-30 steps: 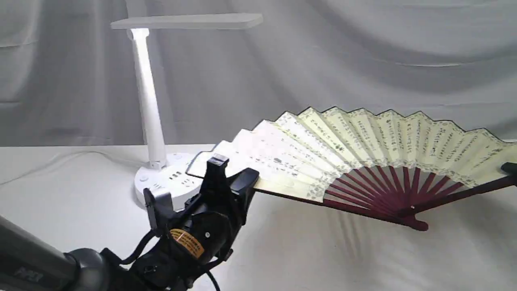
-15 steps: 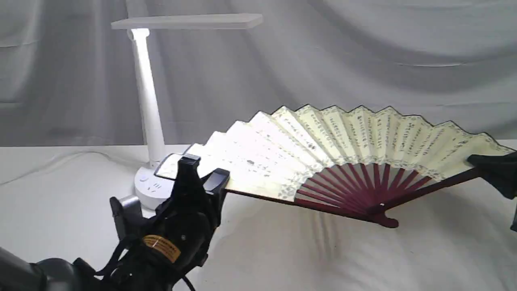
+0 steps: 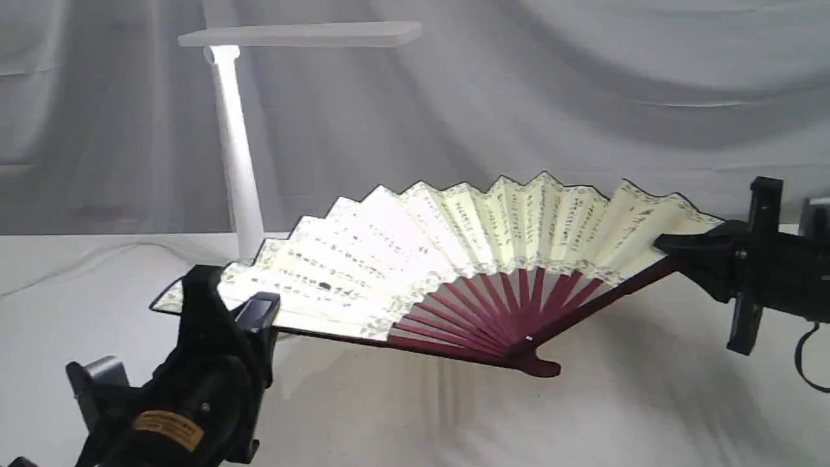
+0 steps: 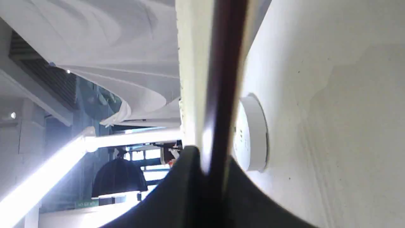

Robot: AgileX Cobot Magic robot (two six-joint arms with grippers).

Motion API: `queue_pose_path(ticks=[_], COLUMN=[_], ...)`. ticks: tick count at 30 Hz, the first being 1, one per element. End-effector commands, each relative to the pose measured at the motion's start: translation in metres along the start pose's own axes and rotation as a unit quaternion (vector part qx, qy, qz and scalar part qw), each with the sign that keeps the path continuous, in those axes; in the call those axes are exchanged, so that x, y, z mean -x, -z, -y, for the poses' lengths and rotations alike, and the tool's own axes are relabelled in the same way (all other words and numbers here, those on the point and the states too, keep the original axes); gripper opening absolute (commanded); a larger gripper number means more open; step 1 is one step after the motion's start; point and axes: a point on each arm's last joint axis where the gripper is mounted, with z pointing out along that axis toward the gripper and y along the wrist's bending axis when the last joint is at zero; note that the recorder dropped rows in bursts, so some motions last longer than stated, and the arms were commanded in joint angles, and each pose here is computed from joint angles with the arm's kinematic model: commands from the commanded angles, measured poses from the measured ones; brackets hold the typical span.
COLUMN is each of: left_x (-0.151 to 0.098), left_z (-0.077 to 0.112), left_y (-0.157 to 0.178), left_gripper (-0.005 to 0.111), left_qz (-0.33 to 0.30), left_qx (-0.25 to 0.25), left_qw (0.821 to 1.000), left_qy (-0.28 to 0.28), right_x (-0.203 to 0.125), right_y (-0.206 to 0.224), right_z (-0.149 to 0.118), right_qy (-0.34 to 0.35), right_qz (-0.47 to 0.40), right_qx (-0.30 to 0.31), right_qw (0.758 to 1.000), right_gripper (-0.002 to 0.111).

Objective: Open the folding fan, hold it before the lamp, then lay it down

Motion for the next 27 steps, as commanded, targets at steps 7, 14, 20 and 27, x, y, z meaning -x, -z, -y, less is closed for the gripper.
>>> queue_pose_path(ticks=[7,14,20,27], left_x=[0.028,0.037,0.050,0.064], left_z=[0.025,0.036,0.051,0.068], left_y=[0.039,0.055,0.059,0.061], left_gripper=[0.000,0.000,0.000,0.000], left_qz=[0.049,0.063,0.098,0.103], left_qx=[-0.042,-0.056,-0.082,-0.117], left_qw=[0.997,0.994,0.988,0.983], left_qy=[0.047,0.062,0.091,0.096], right_x=[-0.025,-0.041,-0.056,-0.062], right_y=[-0.021,-0.030,-0.040,-0.039], right_z=[-0.031,-0.057,-0.074,-0.090], right_qy=[0.068,0.090,0.107,0.111], right_qz=[-0.045,-0.064,-0.071,-0.064], right_qx=[0.004,0.018,0.015,0.015], right_qw=[0.997,0.994,0.992,0.992], right_gripper=[0.000,0.000,0.000,0.000])
